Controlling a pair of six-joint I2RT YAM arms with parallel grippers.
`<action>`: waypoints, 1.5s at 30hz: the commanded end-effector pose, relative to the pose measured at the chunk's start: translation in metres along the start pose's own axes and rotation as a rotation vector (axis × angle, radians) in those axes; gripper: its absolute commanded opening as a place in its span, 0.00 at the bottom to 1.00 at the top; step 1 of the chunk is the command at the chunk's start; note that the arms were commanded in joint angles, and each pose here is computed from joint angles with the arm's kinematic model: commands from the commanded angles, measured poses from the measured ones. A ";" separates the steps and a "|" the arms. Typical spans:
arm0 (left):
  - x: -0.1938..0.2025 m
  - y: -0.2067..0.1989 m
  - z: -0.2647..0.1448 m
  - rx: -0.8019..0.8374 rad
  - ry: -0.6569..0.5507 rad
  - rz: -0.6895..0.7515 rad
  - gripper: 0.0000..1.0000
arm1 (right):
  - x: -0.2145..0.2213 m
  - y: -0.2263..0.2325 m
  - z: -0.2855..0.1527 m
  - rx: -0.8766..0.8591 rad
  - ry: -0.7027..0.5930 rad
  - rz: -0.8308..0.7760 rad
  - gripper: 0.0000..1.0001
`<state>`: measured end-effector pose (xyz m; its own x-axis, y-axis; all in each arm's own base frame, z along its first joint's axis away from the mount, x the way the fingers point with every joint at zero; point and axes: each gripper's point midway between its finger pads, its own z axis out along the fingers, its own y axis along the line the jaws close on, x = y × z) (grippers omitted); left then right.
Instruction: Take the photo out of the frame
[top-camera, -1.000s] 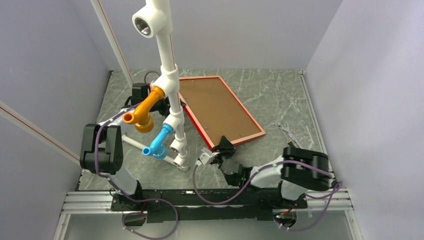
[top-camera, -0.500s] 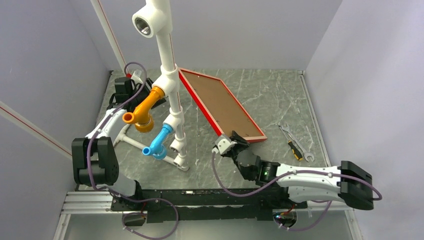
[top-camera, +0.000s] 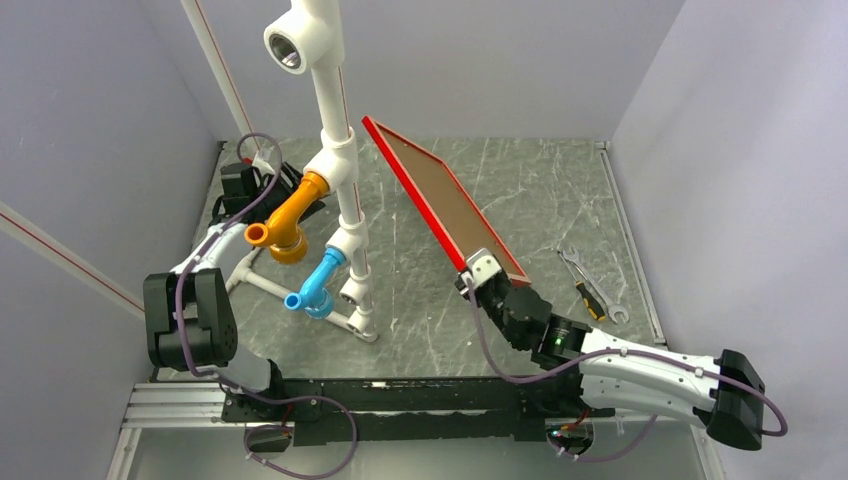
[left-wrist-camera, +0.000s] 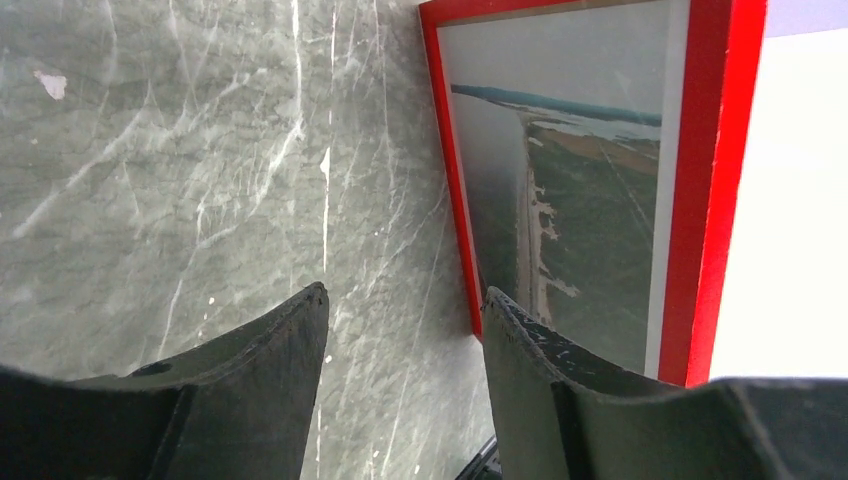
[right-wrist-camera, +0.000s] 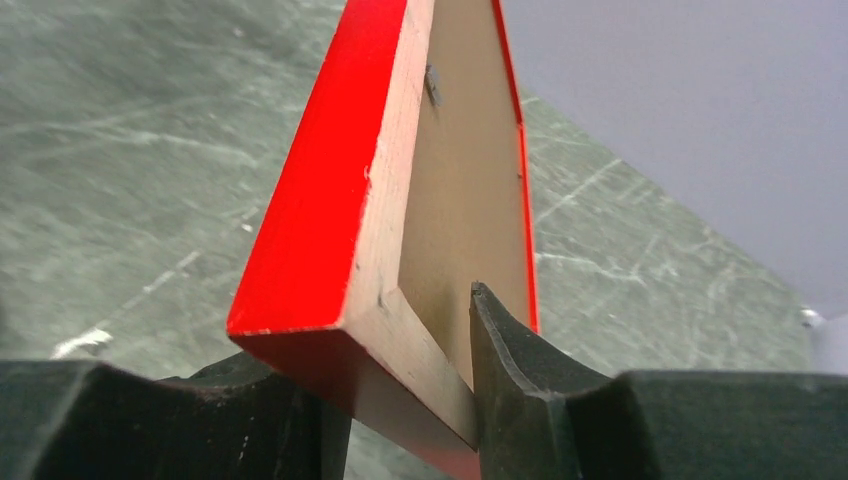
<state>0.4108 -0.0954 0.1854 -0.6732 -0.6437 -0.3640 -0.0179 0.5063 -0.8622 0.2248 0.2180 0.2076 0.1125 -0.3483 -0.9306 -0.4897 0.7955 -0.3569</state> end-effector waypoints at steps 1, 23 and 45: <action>-0.005 -0.004 0.001 0.041 -0.010 -0.003 0.61 | -0.031 0.052 -0.009 -0.243 -0.050 0.571 0.00; -0.006 -0.002 0.000 0.054 -0.015 -0.021 0.60 | -0.055 0.024 -0.016 -0.284 -0.110 0.767 0.00; -0.007 -0.002 0.000 0.057 -0.014 -0.022 0.60 | -0.054 0.008 -0.010 -0.357 -0.098 0.945 0.00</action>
<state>0.4098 -0.0952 0.1828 -0.6770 -0.6577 -0.3302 -0.0204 0.4652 -0.8849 0.2278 0.2243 0.2729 -0.2195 0.3860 -0.8960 -0.6058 0.6659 0.4353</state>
